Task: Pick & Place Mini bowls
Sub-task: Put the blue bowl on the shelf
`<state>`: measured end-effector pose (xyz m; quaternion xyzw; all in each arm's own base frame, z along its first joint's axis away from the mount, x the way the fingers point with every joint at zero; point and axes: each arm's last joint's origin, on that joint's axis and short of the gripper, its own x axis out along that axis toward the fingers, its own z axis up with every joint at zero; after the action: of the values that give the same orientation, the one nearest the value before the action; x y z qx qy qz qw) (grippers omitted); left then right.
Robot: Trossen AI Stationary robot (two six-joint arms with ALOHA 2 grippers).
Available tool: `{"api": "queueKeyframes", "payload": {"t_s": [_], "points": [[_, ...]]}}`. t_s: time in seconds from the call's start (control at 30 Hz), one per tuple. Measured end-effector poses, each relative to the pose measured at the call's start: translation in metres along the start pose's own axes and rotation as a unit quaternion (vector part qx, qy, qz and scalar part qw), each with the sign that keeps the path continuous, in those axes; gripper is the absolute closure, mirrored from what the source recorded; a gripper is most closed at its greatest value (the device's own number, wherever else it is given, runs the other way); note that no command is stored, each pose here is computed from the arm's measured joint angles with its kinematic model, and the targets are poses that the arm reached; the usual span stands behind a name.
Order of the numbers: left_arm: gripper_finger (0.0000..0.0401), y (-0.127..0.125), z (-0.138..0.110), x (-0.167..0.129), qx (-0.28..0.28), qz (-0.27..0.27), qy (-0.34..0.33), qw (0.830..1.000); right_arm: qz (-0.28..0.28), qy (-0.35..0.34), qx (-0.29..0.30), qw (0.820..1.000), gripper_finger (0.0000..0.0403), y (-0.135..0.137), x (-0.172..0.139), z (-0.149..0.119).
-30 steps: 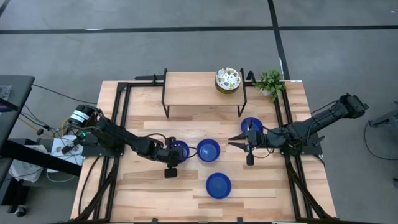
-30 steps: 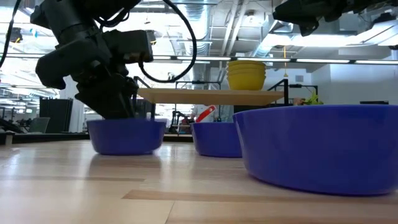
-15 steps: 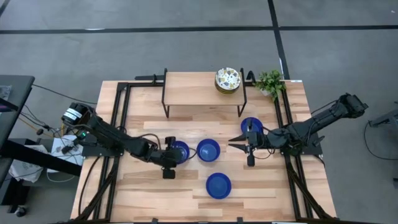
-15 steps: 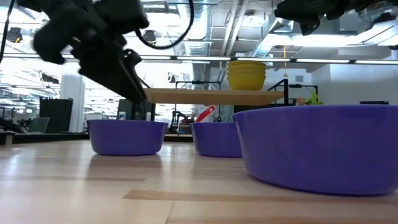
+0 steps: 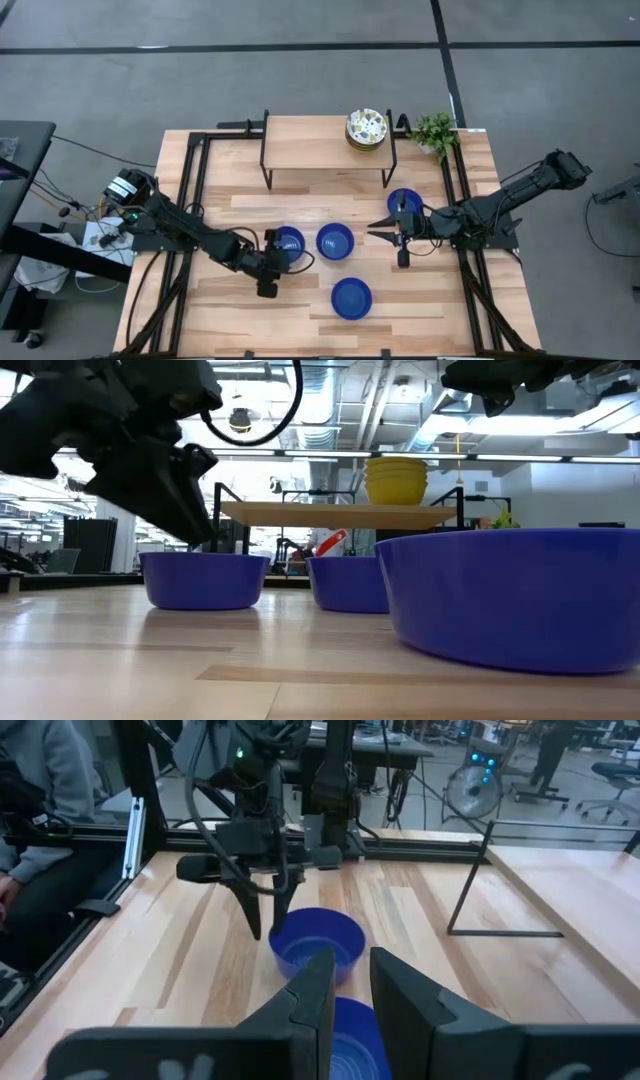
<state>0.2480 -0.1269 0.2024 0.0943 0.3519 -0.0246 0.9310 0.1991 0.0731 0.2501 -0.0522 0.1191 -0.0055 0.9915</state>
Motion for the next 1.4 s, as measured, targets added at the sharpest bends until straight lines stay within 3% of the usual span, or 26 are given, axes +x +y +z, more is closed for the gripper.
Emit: {"api": "queueKeyframes", "payload": {"t_s": [1.0, 1.23, 1.4], "points": [[0.0302, 0.022, -0.008, 0.023, -0.051, -0.008, 0.058, 0.997, 0.000, 0.000, 0.000, 1.000, 0.0344, 0.000, 0.000, 0.000], [0.0351, 0.023, -0.009, 0.022, -0.050, -0.018, 0.065, 0.997, 0.000, 0.000, 0.000, 1.000, 0.0344, 0.000, 0.000, 0.000], [0.0392, 0.024, -0.011, 0.021, -0.016, -0.022, 0.078, 0.997, 0.000, 0.000, 0.000, 1.000, 0.0344, 0.000, 0.000, 0.000]]}}
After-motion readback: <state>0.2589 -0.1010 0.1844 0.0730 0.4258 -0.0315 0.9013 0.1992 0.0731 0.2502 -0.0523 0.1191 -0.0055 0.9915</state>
